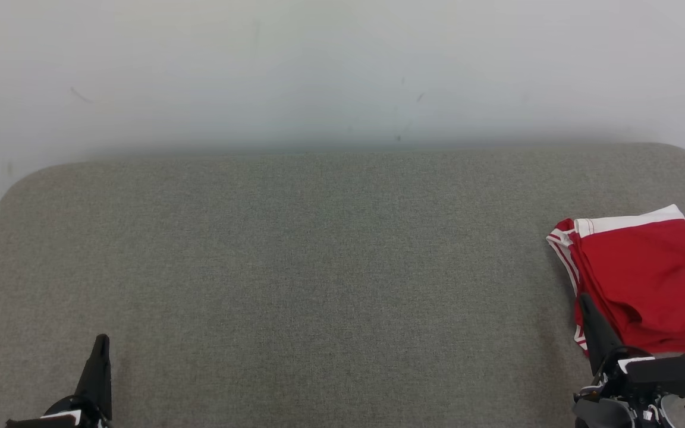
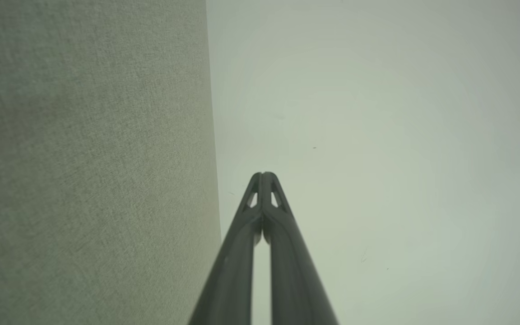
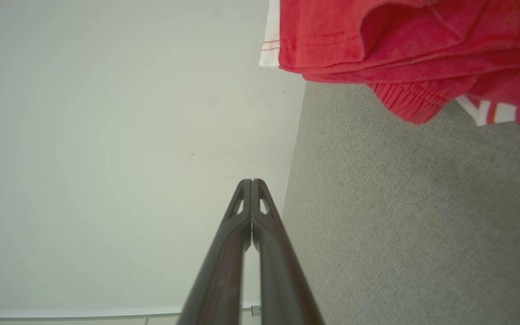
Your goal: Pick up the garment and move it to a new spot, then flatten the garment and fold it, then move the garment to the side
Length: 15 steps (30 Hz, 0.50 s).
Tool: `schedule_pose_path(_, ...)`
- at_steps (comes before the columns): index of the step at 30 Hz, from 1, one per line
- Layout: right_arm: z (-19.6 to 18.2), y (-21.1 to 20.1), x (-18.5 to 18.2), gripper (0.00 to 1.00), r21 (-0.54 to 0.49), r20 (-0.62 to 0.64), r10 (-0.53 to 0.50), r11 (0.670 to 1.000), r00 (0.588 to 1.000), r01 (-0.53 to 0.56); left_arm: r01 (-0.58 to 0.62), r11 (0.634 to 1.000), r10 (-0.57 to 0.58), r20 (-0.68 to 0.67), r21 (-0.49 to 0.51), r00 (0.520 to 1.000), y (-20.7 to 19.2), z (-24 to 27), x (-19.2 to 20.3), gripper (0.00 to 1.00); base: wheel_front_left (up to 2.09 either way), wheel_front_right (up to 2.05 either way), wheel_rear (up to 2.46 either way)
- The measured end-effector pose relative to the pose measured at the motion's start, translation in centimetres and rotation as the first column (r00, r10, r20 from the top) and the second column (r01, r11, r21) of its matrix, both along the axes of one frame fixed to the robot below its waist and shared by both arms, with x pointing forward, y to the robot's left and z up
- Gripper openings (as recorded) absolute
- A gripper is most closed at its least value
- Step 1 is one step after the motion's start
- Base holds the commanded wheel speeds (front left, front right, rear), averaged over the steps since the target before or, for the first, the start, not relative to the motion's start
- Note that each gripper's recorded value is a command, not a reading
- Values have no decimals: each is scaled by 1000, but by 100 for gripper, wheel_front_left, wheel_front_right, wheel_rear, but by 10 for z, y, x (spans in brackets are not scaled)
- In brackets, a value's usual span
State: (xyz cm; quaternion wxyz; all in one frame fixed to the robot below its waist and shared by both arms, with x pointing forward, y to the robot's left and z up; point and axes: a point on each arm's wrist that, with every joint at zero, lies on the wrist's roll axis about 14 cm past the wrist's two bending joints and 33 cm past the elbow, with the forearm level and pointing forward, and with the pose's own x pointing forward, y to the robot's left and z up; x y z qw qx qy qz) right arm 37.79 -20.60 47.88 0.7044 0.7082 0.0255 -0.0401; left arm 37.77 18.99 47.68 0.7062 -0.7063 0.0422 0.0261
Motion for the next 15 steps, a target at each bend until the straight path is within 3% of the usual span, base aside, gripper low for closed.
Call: schedule_pose_path(15, 4, 0, 3, 0, 0, 12, 1, 1000, 1000, -1, 0, 1000, 0, 0, 0, 1000, 0, 0, 0, 0, 0, 0, 0)
